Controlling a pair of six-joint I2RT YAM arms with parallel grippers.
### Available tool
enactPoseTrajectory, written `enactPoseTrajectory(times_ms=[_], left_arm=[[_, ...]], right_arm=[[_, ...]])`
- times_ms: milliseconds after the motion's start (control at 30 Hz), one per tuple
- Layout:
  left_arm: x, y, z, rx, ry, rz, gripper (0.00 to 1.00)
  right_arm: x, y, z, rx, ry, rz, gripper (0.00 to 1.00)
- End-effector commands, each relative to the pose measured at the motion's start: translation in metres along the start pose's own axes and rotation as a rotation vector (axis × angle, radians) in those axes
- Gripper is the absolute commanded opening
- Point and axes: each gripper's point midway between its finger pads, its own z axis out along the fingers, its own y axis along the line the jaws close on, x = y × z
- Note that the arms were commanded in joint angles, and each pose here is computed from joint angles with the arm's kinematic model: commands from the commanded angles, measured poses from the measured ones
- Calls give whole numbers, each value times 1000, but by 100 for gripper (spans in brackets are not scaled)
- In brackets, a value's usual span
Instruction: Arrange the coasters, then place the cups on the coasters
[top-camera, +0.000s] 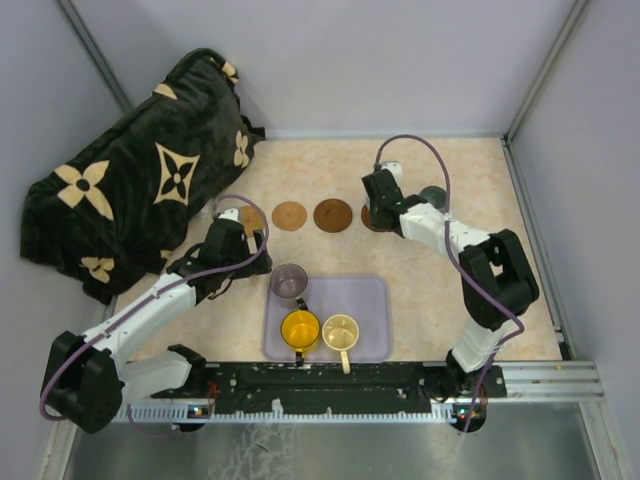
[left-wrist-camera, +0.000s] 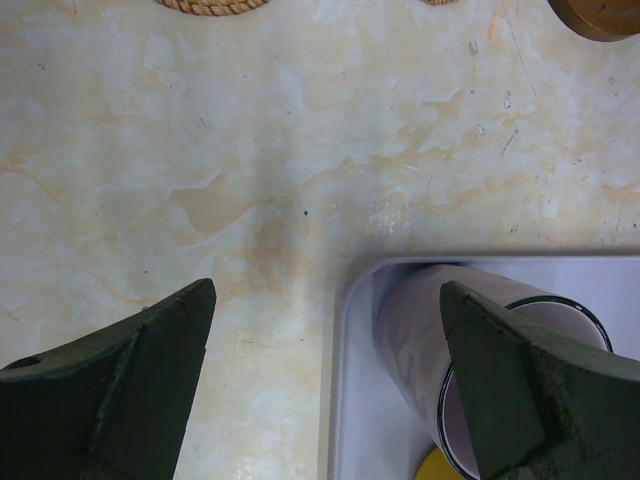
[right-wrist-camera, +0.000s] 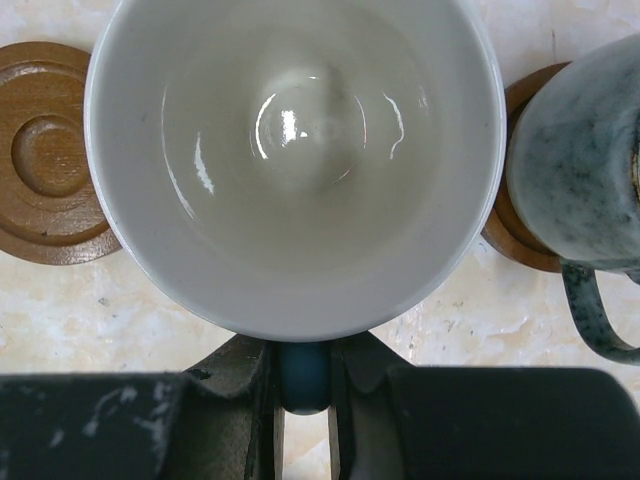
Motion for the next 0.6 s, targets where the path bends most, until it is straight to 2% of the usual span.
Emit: enactPoseTrajectory(times_ms=[0,567], left_arm=[[-12,-7,-2,20,-38,-4,99],[-11,-6,-1,14,-31,-4,99]], right_arm=[[-48,4,-10,-13,-114,75,0],[-46,3,-10,-24,-95,85,0]])
